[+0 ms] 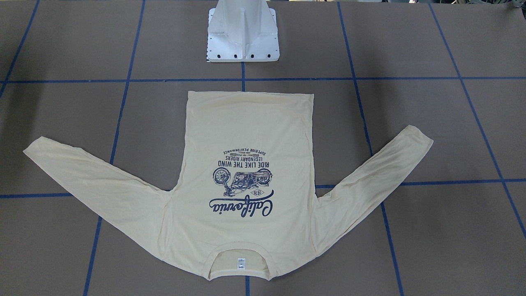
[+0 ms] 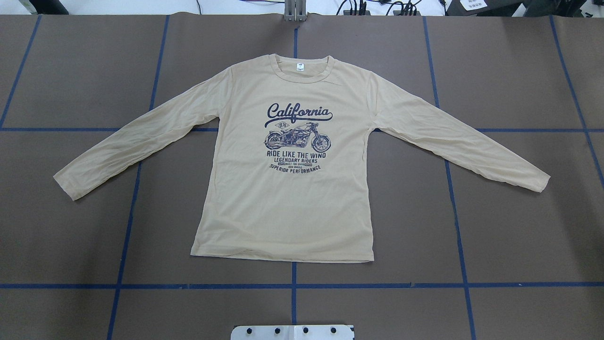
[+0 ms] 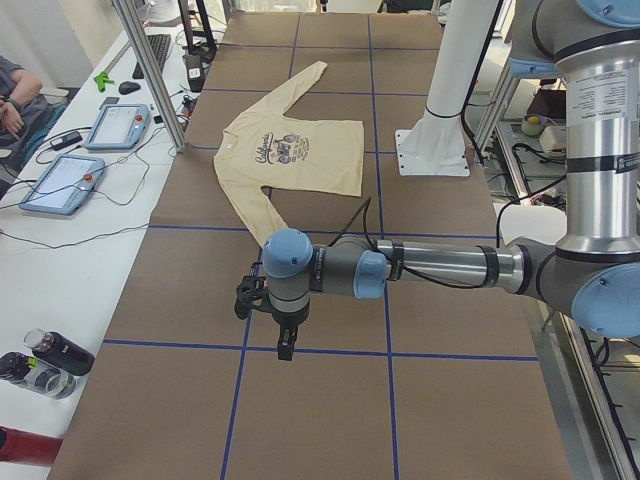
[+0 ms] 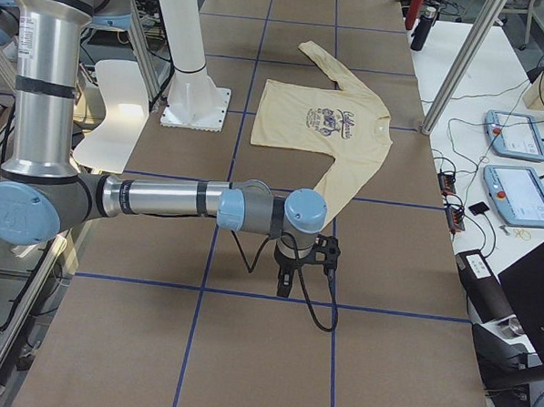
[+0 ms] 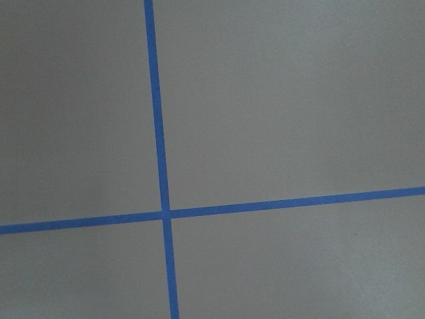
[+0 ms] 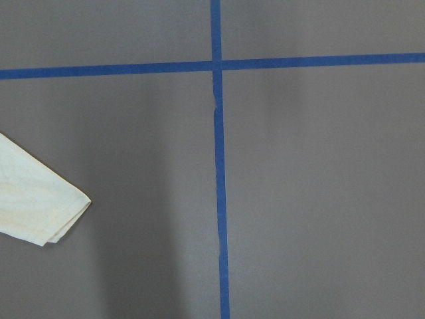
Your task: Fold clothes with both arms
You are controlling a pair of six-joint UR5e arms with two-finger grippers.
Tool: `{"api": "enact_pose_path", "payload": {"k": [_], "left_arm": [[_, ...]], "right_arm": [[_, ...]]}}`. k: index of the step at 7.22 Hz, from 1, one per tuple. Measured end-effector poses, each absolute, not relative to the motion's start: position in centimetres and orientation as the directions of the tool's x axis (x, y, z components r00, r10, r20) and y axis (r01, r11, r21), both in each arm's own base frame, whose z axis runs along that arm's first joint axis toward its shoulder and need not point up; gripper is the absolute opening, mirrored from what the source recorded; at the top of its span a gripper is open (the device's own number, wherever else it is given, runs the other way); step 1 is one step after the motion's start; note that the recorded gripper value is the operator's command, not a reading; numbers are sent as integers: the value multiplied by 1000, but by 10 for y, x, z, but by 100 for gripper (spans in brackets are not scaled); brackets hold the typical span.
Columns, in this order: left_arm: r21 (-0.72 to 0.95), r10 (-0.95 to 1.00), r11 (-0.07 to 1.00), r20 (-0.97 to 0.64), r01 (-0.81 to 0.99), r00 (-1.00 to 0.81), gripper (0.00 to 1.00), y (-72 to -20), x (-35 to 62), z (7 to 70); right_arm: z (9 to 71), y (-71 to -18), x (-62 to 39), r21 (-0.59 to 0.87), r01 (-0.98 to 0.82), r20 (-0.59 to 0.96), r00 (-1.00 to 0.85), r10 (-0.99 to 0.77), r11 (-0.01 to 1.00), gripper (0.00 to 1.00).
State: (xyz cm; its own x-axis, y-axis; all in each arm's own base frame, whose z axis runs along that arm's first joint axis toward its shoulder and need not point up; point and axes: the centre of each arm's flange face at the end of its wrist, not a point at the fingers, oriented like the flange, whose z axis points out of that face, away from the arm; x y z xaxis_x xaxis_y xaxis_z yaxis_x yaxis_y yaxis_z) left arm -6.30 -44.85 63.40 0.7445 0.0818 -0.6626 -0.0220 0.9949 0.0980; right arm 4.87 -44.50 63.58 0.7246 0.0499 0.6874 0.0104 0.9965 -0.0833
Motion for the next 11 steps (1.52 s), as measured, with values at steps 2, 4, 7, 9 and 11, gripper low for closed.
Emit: {"api": "enact_pose_path", "payload": {"k": [2,4,7,9,11], "left_arm": [[98,82,995,-663,-22,744,100,-448,-63,634],[103,85,994,-666,-21,742,100,-451,-63,631],[196,148,980,-664,-21,733,100,-489,-61,589],[274,223,961,-669,-44,709,100,-517,-47,551],[355,293,933,-659,-57,693,100,-534,-36,522]], "right_arm": [[635,-447,49,-79,11,688,724,47,997,100],[625,-451,47,-60,12,698,716,34,998,100],[589,-479,33,20,34,722,691,-38,999,100],[550,-510,7,89,75,754,647,-117,993,100],[538,-534,-20,119,120,762,625,-169,986,100]]}}
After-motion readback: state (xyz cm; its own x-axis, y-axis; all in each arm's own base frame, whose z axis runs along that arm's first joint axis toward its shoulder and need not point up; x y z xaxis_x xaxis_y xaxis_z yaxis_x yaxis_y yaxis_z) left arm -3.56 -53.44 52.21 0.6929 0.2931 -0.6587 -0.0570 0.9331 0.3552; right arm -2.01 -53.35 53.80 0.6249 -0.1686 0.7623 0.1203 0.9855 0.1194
